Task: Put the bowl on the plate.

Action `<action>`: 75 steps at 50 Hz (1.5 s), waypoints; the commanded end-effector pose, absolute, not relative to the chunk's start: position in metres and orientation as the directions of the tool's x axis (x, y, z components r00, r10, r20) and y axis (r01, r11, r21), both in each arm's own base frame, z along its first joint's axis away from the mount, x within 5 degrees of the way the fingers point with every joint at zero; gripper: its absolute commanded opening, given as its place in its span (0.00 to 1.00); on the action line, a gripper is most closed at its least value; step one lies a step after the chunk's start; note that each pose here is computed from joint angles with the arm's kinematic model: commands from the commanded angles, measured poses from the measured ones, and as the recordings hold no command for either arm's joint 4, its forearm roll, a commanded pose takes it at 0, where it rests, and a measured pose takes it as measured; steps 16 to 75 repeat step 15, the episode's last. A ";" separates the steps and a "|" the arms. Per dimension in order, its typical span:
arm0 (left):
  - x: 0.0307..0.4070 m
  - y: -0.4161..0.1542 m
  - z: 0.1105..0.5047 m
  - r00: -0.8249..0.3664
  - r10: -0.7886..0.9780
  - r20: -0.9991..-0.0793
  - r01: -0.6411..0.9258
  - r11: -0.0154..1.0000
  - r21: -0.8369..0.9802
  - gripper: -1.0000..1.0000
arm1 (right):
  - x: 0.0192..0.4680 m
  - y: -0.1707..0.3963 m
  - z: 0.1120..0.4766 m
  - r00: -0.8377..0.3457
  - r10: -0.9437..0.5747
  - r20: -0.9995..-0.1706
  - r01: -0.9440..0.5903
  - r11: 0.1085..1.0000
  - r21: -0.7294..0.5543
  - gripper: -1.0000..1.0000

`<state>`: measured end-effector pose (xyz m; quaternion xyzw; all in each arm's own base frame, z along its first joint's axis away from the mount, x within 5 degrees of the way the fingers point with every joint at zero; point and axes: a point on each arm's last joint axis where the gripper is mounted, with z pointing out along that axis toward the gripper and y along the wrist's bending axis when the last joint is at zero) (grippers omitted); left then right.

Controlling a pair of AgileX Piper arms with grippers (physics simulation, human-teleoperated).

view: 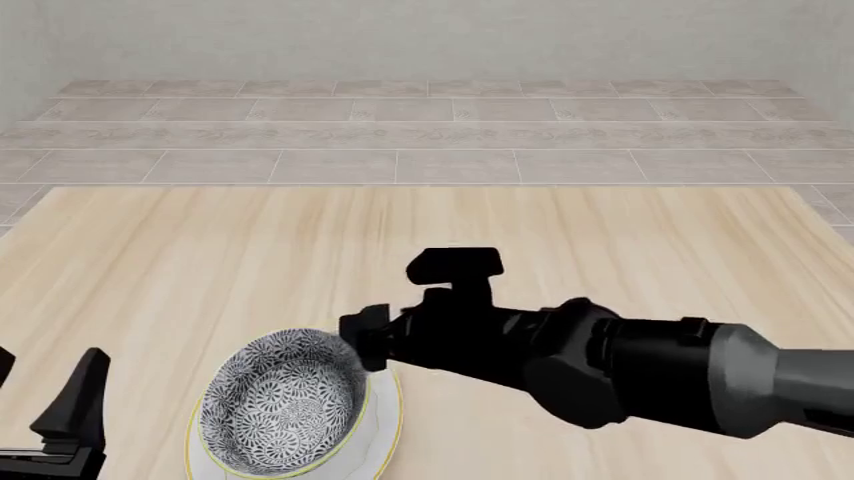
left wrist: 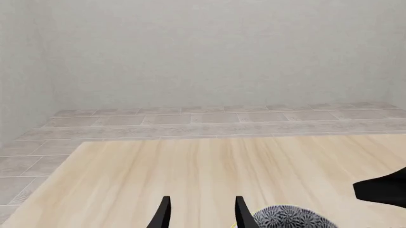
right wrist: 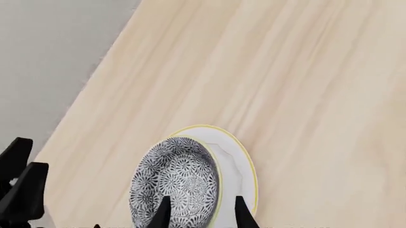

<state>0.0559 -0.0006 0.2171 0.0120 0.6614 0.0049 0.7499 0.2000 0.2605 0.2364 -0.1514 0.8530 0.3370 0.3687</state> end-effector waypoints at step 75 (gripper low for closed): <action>0.056 -0.001 0.215 0.109 0.028 -0.994 0.009 1.000 0.029 1.00 | 0.169 0.237 0.250 -0.664 0.069 -0.745 -0.526 0.665 0.530 1.00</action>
